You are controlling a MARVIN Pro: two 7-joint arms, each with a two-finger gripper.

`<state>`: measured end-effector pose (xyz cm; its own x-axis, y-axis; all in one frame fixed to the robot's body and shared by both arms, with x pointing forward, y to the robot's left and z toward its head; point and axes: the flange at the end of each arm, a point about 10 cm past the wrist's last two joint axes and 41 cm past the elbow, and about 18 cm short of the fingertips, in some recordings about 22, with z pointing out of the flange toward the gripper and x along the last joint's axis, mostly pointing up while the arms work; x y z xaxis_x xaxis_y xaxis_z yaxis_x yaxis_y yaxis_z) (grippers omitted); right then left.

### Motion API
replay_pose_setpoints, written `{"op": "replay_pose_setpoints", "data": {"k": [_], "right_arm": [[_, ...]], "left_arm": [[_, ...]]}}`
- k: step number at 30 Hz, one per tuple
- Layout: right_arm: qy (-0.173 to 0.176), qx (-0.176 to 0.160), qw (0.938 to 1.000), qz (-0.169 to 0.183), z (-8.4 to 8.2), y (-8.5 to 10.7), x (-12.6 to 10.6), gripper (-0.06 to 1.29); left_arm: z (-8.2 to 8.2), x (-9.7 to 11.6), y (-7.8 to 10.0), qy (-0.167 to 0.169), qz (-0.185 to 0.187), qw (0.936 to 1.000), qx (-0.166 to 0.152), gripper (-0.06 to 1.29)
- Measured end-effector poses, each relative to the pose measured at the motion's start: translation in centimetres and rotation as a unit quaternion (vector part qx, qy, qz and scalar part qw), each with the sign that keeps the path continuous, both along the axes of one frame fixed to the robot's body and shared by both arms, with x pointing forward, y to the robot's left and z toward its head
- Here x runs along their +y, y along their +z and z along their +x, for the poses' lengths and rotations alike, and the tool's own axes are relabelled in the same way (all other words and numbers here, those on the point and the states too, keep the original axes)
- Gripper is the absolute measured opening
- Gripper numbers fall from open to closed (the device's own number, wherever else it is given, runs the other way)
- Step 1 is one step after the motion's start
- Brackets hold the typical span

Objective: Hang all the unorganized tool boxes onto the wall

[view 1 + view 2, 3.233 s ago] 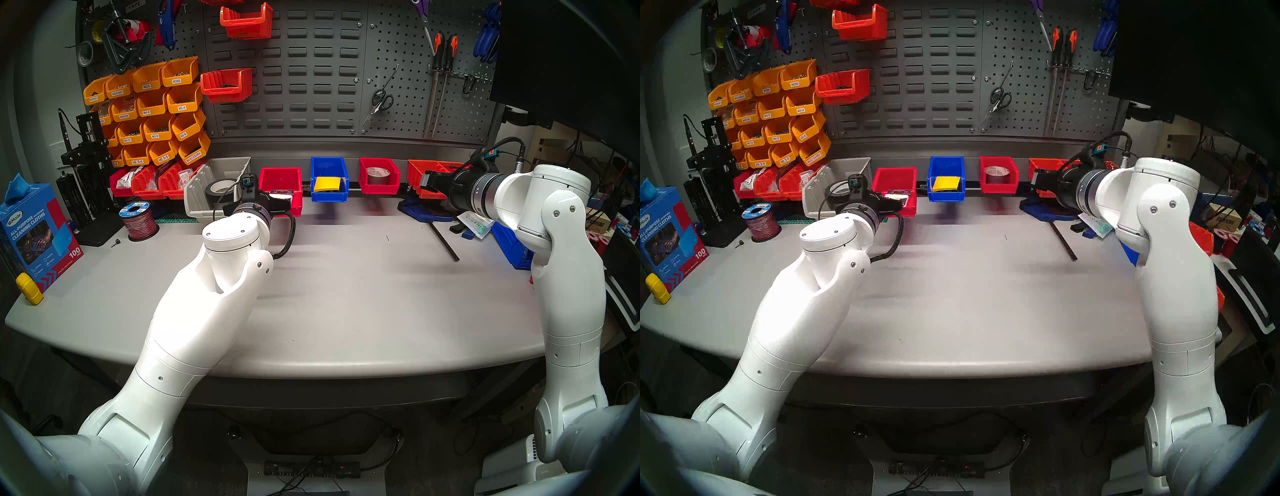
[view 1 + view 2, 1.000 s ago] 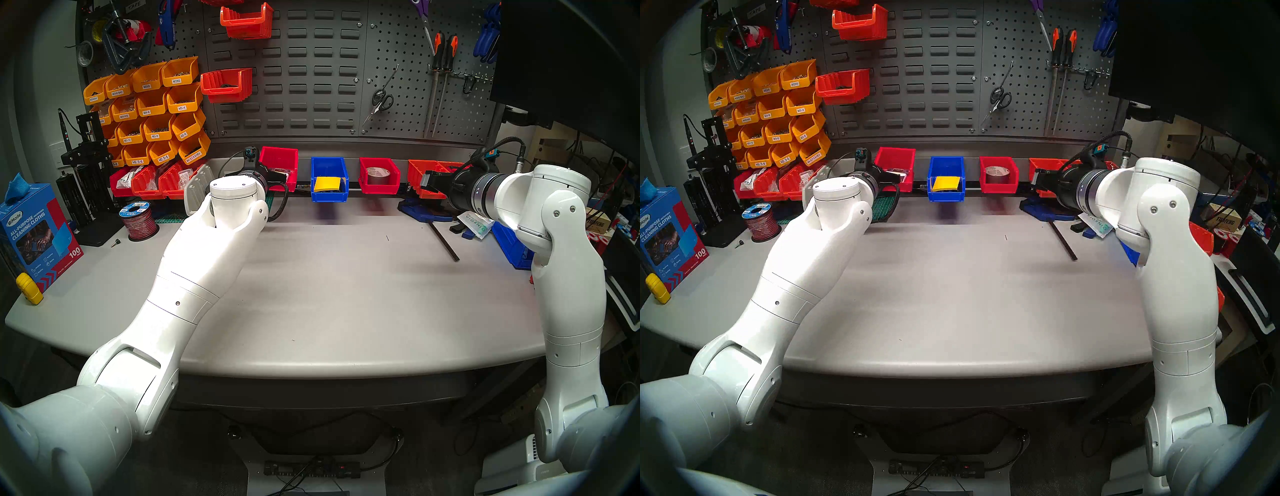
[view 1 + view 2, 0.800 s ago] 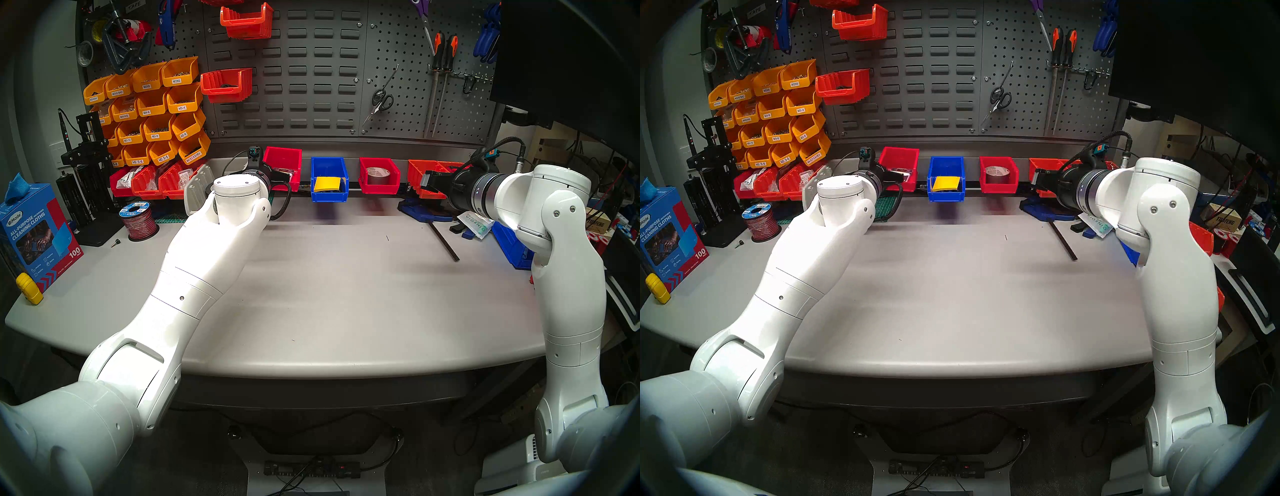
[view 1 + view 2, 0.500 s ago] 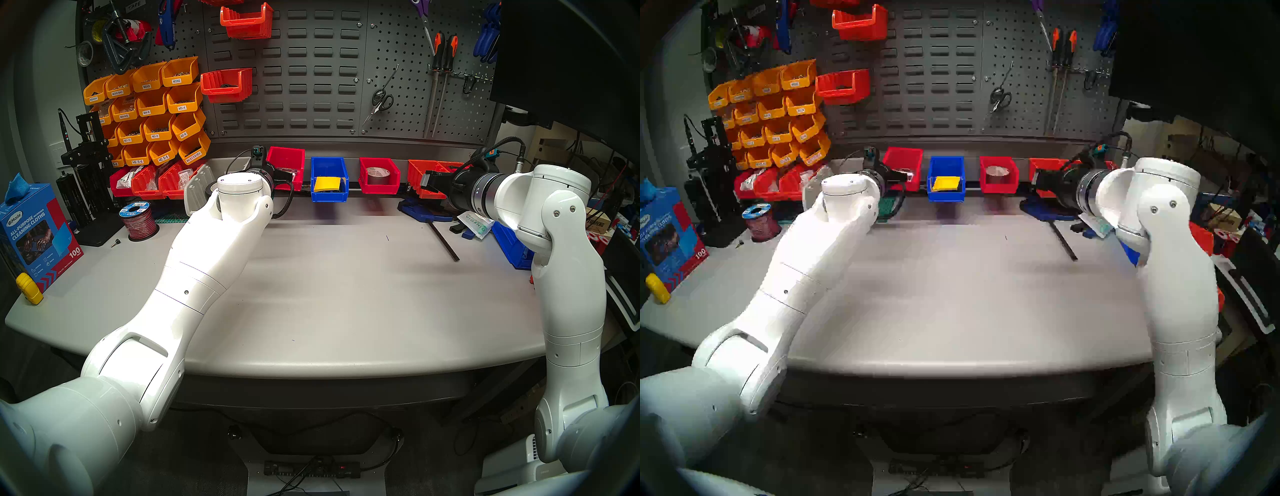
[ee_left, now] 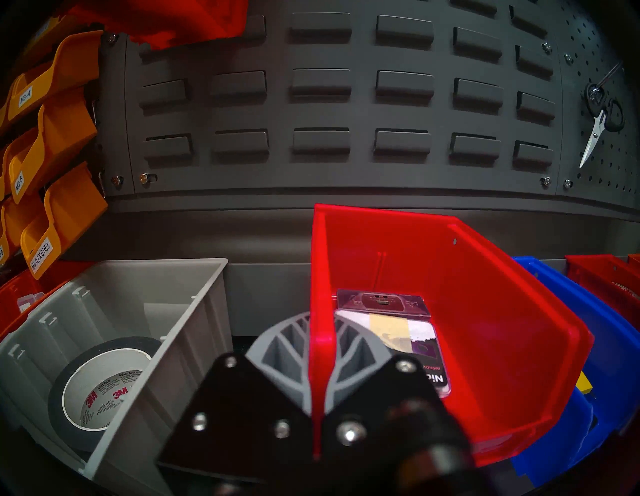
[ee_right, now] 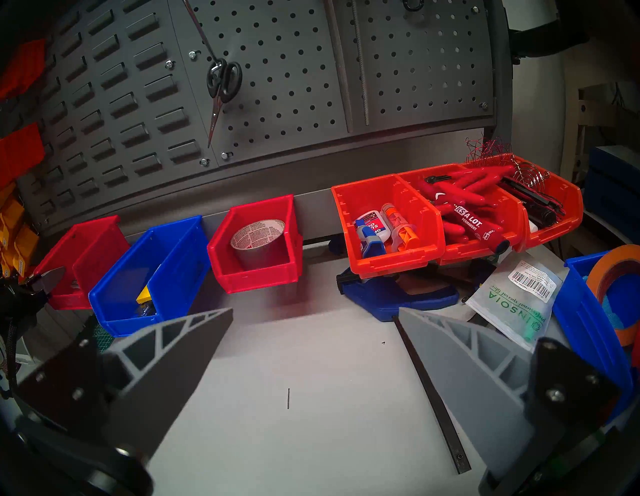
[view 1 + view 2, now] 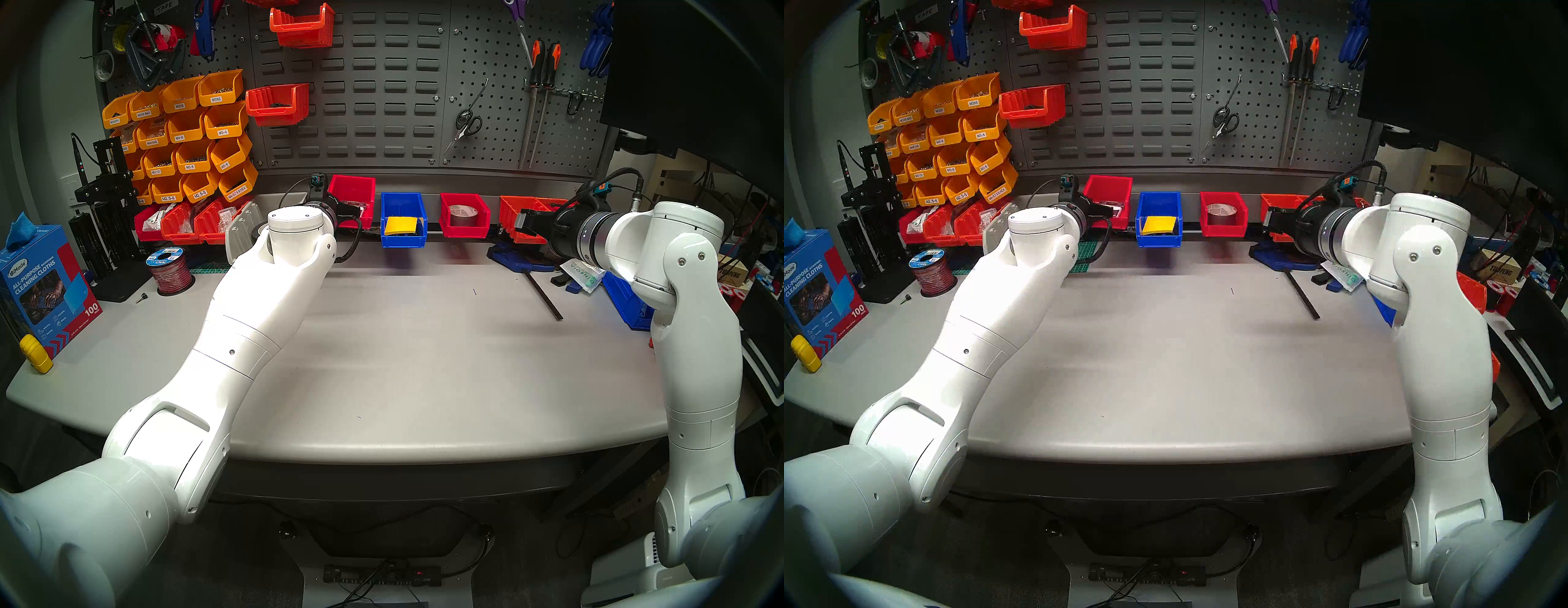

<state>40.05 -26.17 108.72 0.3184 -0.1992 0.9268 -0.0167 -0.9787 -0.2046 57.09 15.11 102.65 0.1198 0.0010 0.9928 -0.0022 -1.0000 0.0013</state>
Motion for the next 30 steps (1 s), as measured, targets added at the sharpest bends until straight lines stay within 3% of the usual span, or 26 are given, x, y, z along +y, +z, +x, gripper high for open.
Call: {"op": "replay_pose_setpoints", "data": {"k": [15, 30], "right_arm": [[0.002, 0.000, 1.0000, 0.003, 0.0, 0.0, 0.1, 1.25], [0.002, 0.000, 1.0000, 0.003, 0.0, 0.0, 0.1, 1.25]], "left_arm": [[0.5, 1.0, -0.4, 0.026, -0.018, 0.9989, 0.035, 0.00], [1.1, 1.2, -0.5, 0.030, -0.029, 0.9975, 0.057, 0.00]]}}
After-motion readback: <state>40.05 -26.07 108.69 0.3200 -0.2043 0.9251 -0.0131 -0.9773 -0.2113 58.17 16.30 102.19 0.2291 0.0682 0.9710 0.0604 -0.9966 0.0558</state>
